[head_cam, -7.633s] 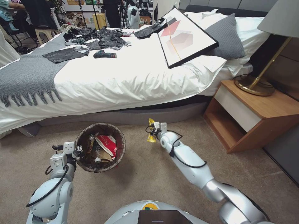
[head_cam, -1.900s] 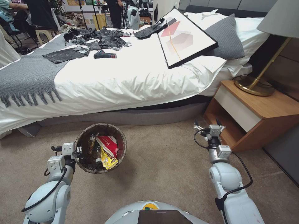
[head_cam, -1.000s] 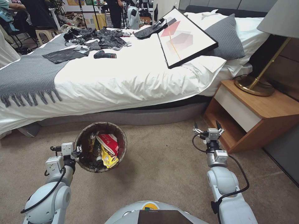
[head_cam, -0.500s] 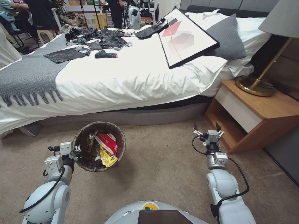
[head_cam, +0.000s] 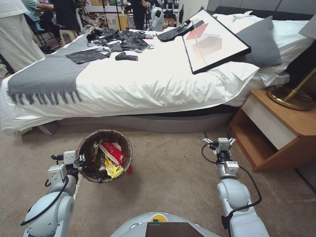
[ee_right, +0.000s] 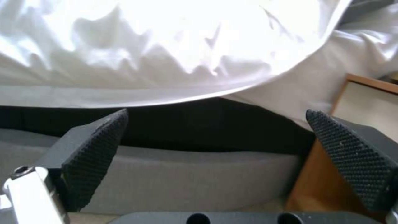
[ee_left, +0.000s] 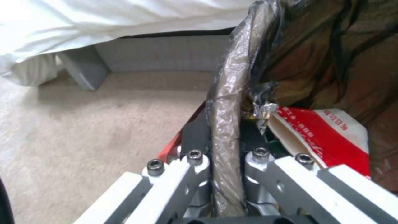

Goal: Pick up the trash bin, then pick up the garbage from the floor and place it into the trash bin.

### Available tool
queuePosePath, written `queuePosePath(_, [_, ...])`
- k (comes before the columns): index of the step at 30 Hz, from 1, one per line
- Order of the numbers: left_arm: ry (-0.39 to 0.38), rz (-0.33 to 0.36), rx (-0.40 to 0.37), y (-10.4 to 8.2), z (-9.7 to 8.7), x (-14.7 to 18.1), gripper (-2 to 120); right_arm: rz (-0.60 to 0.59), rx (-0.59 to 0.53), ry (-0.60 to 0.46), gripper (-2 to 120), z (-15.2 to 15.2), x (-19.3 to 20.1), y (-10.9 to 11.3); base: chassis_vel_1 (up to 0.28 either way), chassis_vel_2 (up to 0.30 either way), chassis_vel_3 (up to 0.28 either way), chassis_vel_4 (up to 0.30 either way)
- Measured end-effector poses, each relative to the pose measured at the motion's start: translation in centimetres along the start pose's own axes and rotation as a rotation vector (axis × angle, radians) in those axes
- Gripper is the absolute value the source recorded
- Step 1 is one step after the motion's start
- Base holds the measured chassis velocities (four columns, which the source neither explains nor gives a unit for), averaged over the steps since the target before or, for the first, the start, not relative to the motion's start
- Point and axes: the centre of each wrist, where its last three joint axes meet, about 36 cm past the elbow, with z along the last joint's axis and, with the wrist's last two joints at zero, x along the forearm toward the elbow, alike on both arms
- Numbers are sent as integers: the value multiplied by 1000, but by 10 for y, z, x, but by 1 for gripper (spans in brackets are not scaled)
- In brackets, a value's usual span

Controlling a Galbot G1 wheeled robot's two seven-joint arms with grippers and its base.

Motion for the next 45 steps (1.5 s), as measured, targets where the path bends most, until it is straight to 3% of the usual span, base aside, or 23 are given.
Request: queuePosePath(45, [8,-6,-11,-1,3,-3,4,-4,15,5,100,8,-3,1,14,12,13,11])
